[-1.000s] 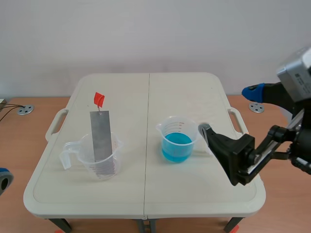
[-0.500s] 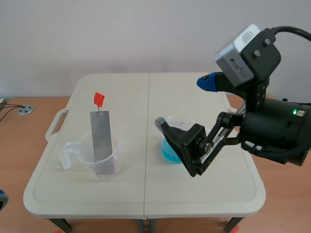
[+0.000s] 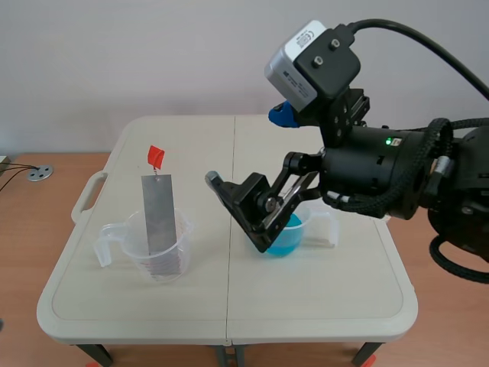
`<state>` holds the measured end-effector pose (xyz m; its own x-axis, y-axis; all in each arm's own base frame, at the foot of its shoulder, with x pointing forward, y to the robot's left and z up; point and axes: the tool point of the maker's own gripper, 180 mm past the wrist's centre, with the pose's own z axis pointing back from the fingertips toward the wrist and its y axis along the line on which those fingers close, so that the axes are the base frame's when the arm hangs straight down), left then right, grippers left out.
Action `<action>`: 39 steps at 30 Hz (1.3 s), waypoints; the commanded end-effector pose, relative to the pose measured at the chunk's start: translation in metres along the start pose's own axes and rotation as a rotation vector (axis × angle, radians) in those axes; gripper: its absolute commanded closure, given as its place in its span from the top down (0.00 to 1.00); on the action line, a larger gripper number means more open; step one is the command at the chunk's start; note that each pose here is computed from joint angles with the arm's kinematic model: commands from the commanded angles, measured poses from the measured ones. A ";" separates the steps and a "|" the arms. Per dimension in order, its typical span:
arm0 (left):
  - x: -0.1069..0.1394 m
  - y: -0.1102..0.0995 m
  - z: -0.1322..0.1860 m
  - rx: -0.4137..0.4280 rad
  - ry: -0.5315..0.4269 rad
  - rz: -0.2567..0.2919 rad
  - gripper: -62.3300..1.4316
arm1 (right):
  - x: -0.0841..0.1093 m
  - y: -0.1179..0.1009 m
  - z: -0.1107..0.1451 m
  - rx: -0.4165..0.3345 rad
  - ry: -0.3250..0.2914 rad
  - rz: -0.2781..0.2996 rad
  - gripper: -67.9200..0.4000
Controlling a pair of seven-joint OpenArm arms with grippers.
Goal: Hold the metal plate by the orange handle, dip it into the blue solution, take it out and point at it, then put the plate back in the beaker on the left.
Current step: 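Lift the metal plate out of the left beaker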
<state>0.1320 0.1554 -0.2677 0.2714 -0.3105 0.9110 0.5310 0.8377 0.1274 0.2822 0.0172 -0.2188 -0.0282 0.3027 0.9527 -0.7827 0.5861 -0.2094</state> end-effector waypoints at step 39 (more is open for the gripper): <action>0.007 0.001 0.000 0.004 -0.030 0.005 0.08 | -0.025 -0.006 -0.108 0.049 -0.043 -0.081 0.96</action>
<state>0.1321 0.1553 -0.2677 0.2709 -0.3101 0.9113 0.5311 0.8377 0.1272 0.3484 0.0831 -0.2844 0.0581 0.2563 0.9648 -0.8131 0.5728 -0.1032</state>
